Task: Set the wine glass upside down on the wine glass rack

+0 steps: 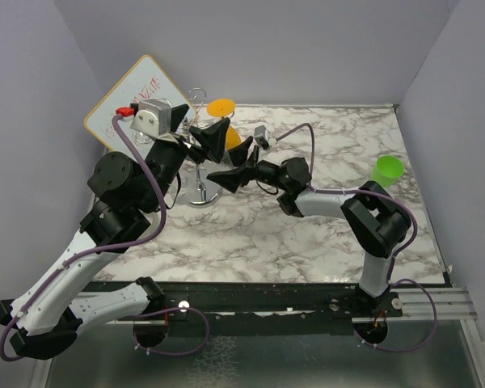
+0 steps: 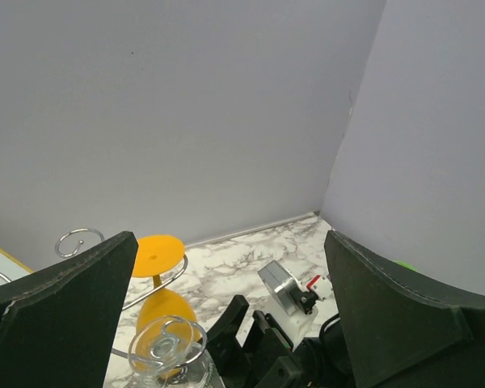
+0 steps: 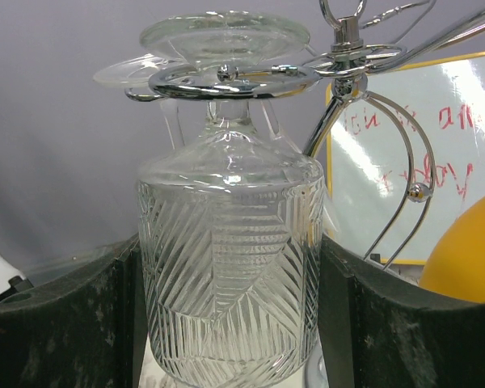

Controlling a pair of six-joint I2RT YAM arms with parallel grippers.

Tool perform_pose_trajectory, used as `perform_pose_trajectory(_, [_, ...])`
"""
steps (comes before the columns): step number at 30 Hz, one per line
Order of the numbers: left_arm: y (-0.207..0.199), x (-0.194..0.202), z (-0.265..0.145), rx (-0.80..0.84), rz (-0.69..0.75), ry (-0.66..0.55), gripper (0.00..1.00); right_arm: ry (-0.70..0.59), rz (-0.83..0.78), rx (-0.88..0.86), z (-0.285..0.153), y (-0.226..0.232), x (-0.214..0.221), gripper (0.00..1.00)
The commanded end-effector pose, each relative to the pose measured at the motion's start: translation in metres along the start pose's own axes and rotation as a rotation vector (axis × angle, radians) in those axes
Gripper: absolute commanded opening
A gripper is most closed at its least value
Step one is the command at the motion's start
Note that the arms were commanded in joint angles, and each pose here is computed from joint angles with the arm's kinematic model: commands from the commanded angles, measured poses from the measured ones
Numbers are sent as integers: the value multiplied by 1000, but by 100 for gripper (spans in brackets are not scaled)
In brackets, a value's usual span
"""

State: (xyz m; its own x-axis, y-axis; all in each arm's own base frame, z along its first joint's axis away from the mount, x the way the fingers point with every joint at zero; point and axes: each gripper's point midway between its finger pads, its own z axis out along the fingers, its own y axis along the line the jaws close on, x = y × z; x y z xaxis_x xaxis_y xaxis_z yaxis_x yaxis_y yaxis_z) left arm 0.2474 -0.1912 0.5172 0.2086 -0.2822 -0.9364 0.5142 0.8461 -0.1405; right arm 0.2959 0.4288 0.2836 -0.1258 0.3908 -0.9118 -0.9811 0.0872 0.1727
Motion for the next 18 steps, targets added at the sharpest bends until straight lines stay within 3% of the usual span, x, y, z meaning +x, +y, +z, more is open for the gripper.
perform_pose_trajectory(1, [8,2,-5,-32,4,3,99,-132,-93,-25,1,20,-46,1])
perform_pose_trajectory(18, [12,4,-10,-49,8,11,99,-217,-81,181,-9,-12,-58,0])
